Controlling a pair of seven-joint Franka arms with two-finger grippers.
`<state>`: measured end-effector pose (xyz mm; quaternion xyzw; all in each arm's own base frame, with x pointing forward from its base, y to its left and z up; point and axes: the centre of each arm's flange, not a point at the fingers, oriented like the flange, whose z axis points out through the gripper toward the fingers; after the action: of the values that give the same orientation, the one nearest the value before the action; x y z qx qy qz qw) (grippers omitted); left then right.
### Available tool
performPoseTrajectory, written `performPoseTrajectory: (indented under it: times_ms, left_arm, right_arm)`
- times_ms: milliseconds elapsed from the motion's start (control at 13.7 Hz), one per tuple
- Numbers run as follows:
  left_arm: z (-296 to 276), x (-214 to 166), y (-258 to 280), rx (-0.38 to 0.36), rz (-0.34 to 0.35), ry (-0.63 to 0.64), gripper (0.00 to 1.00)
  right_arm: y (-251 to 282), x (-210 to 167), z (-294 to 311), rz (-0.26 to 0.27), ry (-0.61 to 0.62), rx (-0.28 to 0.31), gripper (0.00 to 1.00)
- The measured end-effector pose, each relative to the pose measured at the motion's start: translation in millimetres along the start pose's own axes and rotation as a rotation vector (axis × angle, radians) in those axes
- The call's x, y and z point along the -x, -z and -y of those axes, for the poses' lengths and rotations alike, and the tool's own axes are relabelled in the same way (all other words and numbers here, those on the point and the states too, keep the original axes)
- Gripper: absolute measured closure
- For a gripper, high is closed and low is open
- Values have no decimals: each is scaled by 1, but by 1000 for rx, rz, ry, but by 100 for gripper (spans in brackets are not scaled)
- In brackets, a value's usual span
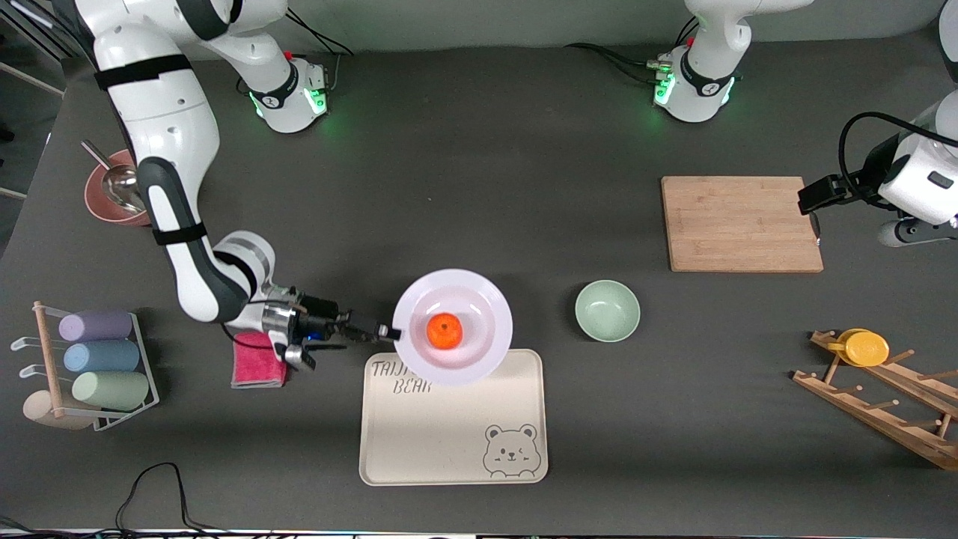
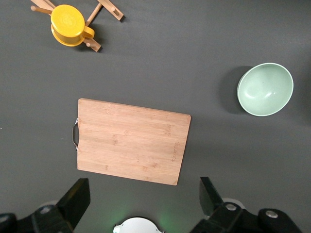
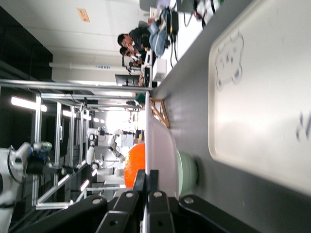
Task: Place orange and plate with both arms
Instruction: 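Slide the plate with the right gripper onto the bear tray, then open the right gripper to release the plate rim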
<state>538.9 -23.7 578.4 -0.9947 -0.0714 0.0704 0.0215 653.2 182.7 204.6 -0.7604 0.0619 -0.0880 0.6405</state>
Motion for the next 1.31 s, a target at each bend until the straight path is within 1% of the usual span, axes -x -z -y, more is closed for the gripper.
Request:
performPoseTrajectory:
  times_ms: [146,219,438,730,948,1240,1313]
  left_arm:
    - [0,0,-1,-1,5,0,0]
    - [0,1,-1,-2,9,0,0]
    - [0,1,-2,-2,12,0,0]
    - [0,1,-2,-3,14,0,0]
    - [0,1,-2,-3,14,0,0]
    - [0,0,-2,-3,14,1,0]
    - [1,0,-2,-3,14,1,0]
  right_arm:
    - [-6,-38,6,-7,3,-3,96]
    - [-9,-53,4,2,11,8,96]
    - [-12,-79,-18,3,19,33,96]
    - [-17,-74,-69,14,-17,63,96]
    - [-18,-65,-101,24,-15,82,96]
    - [-17,-67,-107,11,-5,103,96]
    - [-17,-67,-108,11,-5,105,90]
